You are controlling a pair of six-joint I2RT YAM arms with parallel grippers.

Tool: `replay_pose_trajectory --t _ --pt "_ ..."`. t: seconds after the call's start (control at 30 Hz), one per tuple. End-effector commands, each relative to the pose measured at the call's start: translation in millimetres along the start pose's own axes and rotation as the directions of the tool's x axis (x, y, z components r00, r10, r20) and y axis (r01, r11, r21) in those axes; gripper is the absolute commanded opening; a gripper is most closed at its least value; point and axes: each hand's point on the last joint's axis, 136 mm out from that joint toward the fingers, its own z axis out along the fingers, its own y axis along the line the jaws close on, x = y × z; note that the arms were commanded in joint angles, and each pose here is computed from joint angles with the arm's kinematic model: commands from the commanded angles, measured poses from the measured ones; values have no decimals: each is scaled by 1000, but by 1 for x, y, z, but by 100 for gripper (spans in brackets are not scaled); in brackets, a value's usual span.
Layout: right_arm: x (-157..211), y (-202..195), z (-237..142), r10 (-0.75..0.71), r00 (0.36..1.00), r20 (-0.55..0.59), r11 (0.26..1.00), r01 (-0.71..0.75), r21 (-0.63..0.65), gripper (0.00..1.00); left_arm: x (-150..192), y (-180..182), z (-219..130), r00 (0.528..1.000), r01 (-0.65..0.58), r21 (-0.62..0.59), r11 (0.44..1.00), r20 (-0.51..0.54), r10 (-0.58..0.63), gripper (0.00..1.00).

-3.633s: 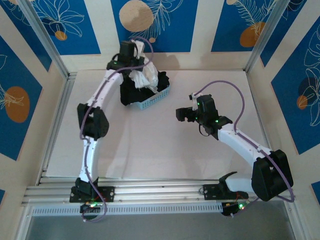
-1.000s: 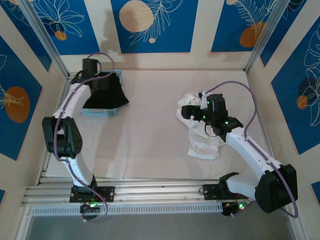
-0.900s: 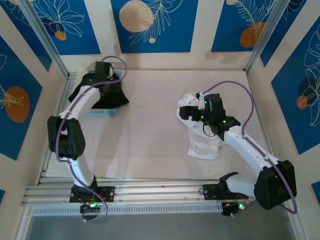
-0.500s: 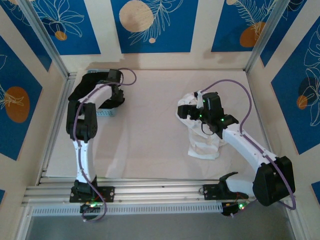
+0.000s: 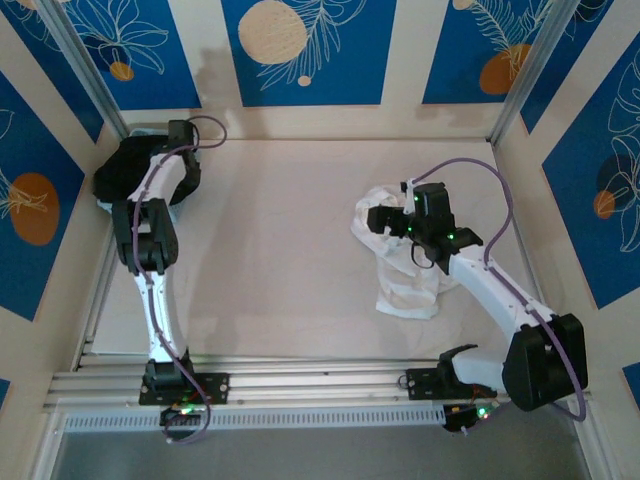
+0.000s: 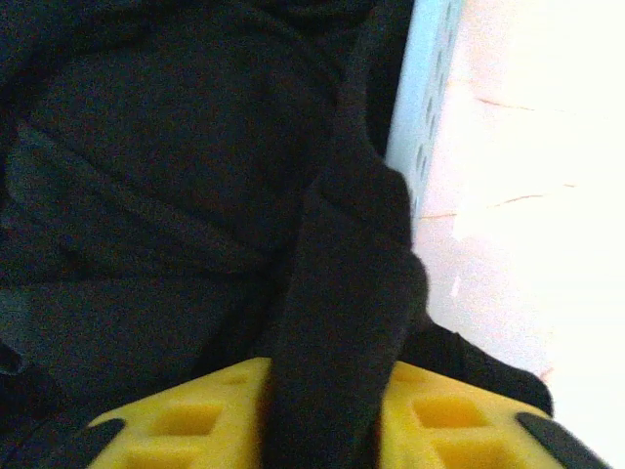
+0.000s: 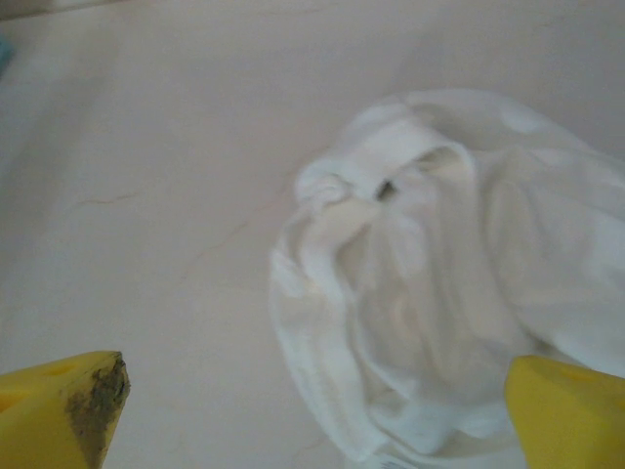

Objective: Fold the inside-out t-shirt

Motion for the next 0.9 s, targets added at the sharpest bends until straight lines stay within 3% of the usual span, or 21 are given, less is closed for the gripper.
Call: replay_pose_trajectory --t 0.0,0.17,0.23,0.3,0.43,0.5,0.53,0.63,0.67,0.77,0.87 --pt "3 -37 7 27 999 -45 987 -19 158 99 -12 4 -8 999 50 19 999 8 -51 36" --pt "27 -67 32 93 978 -188 969 -46 243 94 -49 -14 -61 988 93 116 989 112 -107 59" --pt "40 -55 49 103 963 -249 982 -59 177 91 -61 -31 -91 978 95 183 979 165 -126 65" --pt "52 -40 70 108 943 -315 992 -82 95 81 -67 -52 -124 963 95 262 960 219 -155 70" --pt "46 -25 84 69 937 -344 997 -53 55 23 -54 -111 -187 936 64 446 893 285 -209 72" --pt "29 -10 65 12 960 -281 1000 -8 16 11 -34 -156 -219 928 13 594 805 292 -230 71" --pt "17 3 49 -17 973 -231 999 9 -35 8 -19 -186 -235 928 -25 683 730 288 -237 72" --pt "-8 37 3 -31 995 -98 977 9 -212 6 21 -260 -272 937 -109 856 505 258 -234 77" --pt "-13 42 -8 -25 997 -73 969 6 -246 6 31 -280 -276 947 -118 883 455 239 -217 78" --pt "-17 48 -21 -9 998 -58 958 -7 -286 5 48 -328 -280 971 -121 934 337 182 -156 78" --pt "-15 49 -20 7 998 -70 953 -28 -302 5 61 -365 -284 984 -126 956 264 154 -89 80"
